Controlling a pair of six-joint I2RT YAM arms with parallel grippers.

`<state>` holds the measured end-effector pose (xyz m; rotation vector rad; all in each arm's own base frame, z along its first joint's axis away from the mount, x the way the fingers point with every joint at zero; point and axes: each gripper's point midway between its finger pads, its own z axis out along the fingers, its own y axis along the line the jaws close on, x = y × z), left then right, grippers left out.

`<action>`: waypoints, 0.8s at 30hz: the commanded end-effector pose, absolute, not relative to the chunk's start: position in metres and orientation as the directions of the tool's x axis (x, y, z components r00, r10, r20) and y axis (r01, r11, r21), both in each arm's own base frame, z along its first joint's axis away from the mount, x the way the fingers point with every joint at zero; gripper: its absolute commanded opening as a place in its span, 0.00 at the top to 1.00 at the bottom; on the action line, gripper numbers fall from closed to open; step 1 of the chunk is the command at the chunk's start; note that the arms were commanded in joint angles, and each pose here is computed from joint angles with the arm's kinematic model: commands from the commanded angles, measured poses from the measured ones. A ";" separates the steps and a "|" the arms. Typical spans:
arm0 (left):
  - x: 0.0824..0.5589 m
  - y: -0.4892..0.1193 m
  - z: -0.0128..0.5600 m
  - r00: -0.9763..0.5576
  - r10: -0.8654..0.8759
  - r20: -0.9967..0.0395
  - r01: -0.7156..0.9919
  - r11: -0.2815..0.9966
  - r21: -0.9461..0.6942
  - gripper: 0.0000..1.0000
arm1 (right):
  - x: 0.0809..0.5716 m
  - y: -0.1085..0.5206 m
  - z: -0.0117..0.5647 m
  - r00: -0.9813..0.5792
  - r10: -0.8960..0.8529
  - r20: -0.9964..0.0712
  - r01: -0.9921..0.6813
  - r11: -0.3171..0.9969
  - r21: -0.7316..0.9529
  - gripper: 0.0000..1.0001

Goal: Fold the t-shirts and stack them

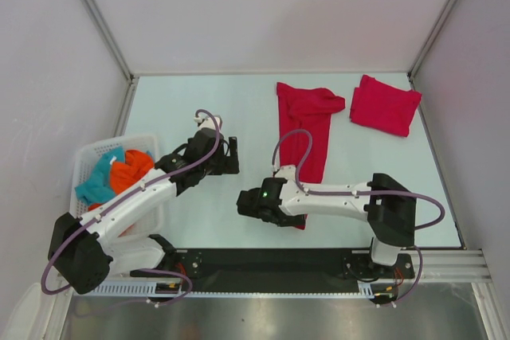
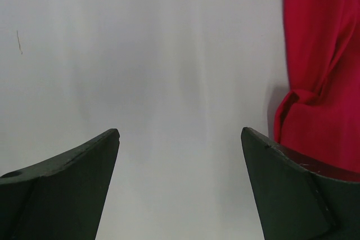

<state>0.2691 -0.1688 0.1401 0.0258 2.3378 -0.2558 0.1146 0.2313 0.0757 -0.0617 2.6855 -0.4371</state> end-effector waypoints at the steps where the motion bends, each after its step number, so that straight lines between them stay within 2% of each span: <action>1: 0.274 -0.168 0.150 -0.677 -0.063 -0.733 0.103 0.978 -0.180 0.05 | 0.145 0.230 0.100 -0.865 -0.116 -0.488 0.063 0.940 -0.336 0.62; 16: 0.273 -0.165 0.153 -0.671 -0.060 -0.739 0.101 0.980 -0.171 0.04 | 0.167 0.234 0.056 -0.880 -0.152 -0.451 0.032 0.927 -0.375 0.63; 19: 0.275 -0.166 0.153 -0.671 -0.060 -0.739 0.101 0.980 -0.171 0.05 | 0.168 0.234 0.055 -0.879 -0.159 -0.451 0.025 0.927 -0.375 0.71; 20: 0.274 -0.165 0.153 -0.672 -0.059 -0.738 0.101 0.980 -0.170 0.05 | 0.167 0.234 0.055 -0.880 -0.157 -0.449 0.025 0.928 -0.372 0.84; 22: 0.275 -0.166 0.153 -0.672 -0.058 -0.739 0.102 0.980 -0.169 0.05 | 0.165 0.233 0.053 -0.881 -0.164 -0.443 0.013 0.929 -0.370 1.00; 24: 0.275 -0.166 0.153 -0.672 -0.059 -0.738 0.102 0.980 -0.171 0.05 | 0.164 0.231 0.055 -0.880 -0.159 -0.449 0.012 0.935 -0.355 1.00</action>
